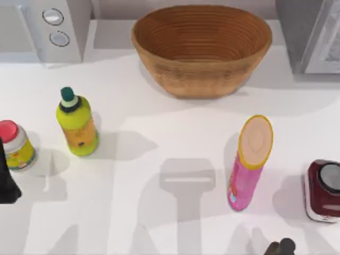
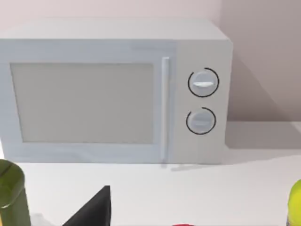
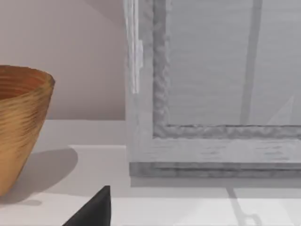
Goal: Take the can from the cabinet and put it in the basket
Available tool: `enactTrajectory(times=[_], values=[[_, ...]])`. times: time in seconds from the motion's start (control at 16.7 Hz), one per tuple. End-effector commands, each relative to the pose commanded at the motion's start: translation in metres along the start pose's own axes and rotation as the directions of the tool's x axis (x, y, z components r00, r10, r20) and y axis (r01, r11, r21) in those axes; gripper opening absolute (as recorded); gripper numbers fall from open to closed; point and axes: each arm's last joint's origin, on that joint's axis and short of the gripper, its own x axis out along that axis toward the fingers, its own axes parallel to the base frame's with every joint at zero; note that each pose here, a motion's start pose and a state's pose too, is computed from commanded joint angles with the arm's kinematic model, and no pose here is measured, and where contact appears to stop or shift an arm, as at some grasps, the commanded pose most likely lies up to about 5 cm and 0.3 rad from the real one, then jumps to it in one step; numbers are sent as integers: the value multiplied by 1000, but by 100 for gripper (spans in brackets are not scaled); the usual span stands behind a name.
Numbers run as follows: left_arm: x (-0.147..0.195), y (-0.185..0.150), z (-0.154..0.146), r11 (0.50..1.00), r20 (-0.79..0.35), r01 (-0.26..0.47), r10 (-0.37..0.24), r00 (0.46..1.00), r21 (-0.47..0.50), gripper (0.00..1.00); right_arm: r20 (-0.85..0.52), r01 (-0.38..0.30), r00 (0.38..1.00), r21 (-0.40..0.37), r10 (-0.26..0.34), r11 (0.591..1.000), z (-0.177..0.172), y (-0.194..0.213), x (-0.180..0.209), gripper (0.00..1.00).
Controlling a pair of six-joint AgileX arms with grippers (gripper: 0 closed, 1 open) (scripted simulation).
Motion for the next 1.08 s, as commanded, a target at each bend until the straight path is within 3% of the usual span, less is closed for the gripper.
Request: enactTrajectory(times=[0.24, 0.42, 0.78, 1.08], values=[[0, 0, 0, 1000, 0, 0, 0, 1000, 0, 100, 2, -2, 1000, 0, 2, 1000, 8, 0, 0, 100], [0, 0, 0, 1000, 0, 0, 0, 1000, 0, 100, 3, -3, 1000, -1, 3, 1000, 39, 2, -1, 100], [0, 0, 0, 1000, 0, 0, 0, 1000, 0, 100, 2, -1, 1000, -2, 1, 1000, 141, 7, 13, 100], [0, 0, 0, 1000, 0, 0, 0, 1000, 0, 100, -1, 1, 1000, -3, -1, 1000, 232, 15, 48, 100]])
